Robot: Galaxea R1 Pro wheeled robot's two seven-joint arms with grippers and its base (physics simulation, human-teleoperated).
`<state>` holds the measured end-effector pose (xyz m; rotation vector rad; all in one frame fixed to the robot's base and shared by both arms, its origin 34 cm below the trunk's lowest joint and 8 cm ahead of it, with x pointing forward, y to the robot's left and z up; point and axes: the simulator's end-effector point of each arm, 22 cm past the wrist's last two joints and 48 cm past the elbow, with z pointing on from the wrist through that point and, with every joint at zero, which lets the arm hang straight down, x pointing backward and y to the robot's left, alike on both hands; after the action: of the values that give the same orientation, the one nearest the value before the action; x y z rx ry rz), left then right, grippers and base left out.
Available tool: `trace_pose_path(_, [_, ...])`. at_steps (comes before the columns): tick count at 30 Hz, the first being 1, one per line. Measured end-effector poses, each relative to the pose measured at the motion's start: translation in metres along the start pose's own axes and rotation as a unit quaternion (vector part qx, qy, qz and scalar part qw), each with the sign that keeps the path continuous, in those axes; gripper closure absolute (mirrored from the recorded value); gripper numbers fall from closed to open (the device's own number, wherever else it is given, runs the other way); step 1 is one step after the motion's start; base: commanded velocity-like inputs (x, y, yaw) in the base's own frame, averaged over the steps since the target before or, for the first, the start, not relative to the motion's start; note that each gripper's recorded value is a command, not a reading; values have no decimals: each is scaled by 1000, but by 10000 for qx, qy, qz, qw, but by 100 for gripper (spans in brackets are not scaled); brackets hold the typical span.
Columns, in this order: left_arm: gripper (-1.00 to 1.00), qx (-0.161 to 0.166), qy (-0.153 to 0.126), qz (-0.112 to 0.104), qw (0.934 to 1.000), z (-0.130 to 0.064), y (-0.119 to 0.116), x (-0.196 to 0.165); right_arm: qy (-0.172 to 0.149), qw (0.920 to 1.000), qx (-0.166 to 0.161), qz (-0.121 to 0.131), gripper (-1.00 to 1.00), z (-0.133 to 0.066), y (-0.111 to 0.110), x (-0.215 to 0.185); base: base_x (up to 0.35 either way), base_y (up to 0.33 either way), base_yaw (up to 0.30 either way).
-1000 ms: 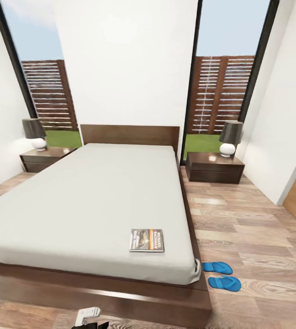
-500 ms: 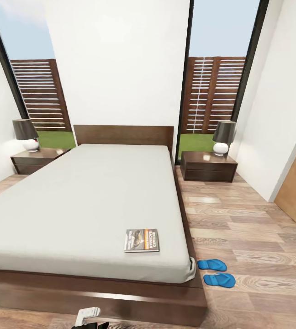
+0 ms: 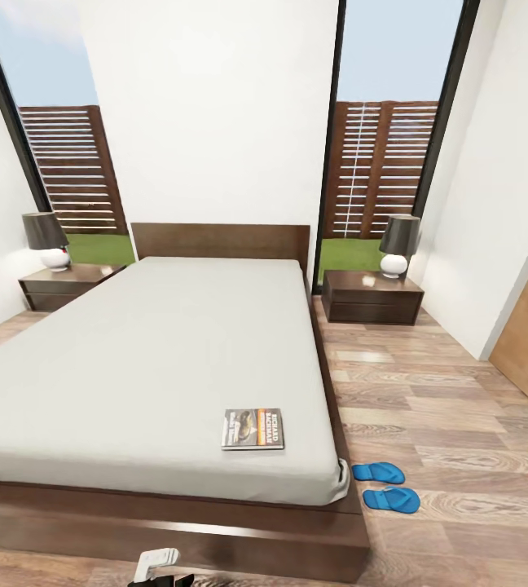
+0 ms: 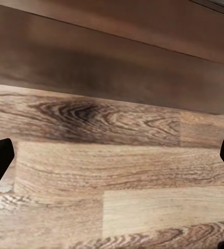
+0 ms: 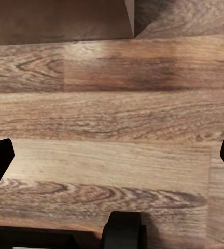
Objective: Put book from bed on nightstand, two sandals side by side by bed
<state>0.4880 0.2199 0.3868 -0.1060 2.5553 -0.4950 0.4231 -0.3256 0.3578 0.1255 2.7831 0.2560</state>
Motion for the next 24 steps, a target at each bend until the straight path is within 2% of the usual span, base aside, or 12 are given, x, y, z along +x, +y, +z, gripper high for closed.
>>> trace_pose_path(24, [-100,-2,3,-2,10000,-31,-16,-27,13,10000,0,-20,-100,-38,9,-20,0,0,0])
